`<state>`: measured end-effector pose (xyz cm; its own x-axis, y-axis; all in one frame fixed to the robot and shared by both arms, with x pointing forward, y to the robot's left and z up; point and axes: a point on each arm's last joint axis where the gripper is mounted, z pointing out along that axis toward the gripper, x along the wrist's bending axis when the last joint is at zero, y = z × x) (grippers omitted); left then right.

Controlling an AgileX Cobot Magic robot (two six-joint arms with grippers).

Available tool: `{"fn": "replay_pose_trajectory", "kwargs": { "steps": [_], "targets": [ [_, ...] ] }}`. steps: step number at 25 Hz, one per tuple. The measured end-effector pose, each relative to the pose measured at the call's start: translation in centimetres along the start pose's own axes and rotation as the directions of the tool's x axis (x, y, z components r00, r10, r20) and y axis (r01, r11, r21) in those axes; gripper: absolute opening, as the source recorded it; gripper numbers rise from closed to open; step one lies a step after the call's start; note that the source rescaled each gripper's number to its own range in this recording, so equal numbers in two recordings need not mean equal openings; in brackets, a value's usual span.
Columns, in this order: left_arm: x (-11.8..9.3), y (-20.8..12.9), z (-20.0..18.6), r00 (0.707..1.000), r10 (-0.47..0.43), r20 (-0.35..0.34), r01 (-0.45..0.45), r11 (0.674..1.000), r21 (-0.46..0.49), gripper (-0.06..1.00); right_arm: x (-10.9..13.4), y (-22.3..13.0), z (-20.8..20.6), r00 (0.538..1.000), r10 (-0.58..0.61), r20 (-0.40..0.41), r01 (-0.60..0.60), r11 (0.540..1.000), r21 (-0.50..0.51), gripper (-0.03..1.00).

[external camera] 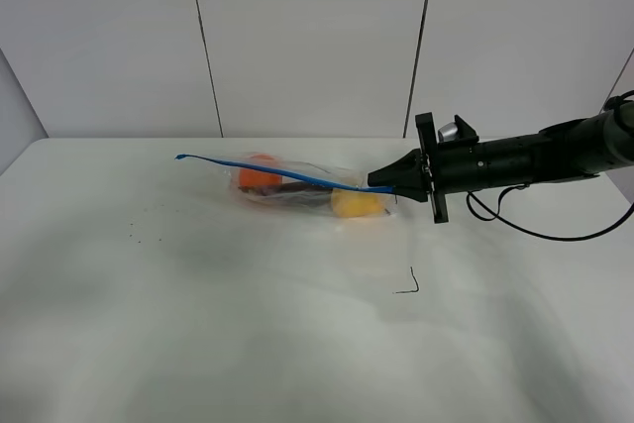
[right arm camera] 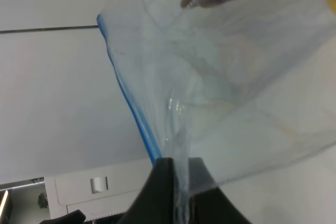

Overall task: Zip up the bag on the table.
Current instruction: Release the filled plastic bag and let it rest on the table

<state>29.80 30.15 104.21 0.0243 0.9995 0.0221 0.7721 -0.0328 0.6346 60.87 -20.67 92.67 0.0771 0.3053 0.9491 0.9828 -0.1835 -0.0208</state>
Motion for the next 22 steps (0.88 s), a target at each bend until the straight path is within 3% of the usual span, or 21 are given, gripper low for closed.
{"fn": "replay_pose_trajectory", "kwargs": {
  "steps": [16,22],
  "targets": [
    [0.4,-0.1,-0.2,0.998,-0.047,-0.041,0.047,0.999,-0.015,1.00,0.0,0.0,0.0,1.000,0.000,0.000,0.000,1.000,0.000,0.00],
    [0.3,-1.6,-2.3,0.998,-0.052,-0.041,0.044,0.982,-0.182,1.00,0.0,0.0,0.0,1.000,0.000,0.000,0.000,1.000,0.000,0.00]
  ]
}}
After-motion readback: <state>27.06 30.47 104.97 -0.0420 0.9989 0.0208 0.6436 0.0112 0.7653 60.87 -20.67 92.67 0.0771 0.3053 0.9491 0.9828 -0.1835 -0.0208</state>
